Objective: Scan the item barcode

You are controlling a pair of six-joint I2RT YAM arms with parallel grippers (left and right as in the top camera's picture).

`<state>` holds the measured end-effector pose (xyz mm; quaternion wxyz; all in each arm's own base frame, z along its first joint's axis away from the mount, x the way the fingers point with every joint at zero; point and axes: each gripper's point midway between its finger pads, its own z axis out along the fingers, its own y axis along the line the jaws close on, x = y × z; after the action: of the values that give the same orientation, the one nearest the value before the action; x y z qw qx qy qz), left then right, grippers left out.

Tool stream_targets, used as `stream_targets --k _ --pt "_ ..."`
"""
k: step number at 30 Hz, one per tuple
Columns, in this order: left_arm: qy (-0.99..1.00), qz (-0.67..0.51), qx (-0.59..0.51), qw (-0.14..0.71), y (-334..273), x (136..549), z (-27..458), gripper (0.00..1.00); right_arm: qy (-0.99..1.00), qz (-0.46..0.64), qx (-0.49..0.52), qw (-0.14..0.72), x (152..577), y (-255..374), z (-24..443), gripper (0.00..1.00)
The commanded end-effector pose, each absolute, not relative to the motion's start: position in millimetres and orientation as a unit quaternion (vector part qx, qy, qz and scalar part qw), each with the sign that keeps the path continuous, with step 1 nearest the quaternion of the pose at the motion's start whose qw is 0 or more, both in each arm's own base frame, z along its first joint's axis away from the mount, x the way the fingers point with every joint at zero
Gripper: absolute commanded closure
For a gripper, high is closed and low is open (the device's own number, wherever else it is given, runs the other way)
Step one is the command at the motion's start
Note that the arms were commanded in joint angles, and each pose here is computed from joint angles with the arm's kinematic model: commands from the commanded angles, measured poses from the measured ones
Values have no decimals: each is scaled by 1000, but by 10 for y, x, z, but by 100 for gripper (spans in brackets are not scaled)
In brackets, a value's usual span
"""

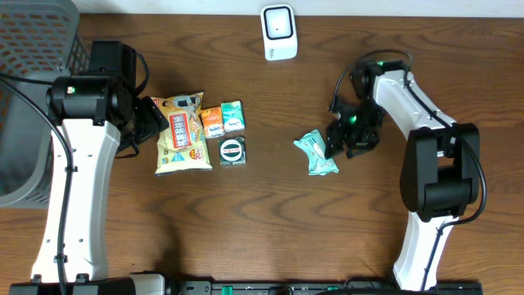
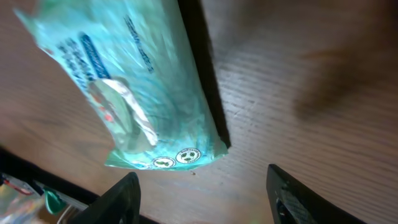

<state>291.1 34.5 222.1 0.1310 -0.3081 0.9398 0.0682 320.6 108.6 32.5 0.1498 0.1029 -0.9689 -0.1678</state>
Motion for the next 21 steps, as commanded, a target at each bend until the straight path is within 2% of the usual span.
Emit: stream_targets --k 1,7,21 --pt "938 73 -312 130 370 2898 2222 2 -962 -195 109 159 3079 1185 263 45" --pt "938 73 -313 130 370 2898 2222 2 -955 -210 111 177 2932 1283 188 47" --pt "938 73 -313 130 370 2898 2222 2 -956 -220 122 153 3022 1381 163 46"
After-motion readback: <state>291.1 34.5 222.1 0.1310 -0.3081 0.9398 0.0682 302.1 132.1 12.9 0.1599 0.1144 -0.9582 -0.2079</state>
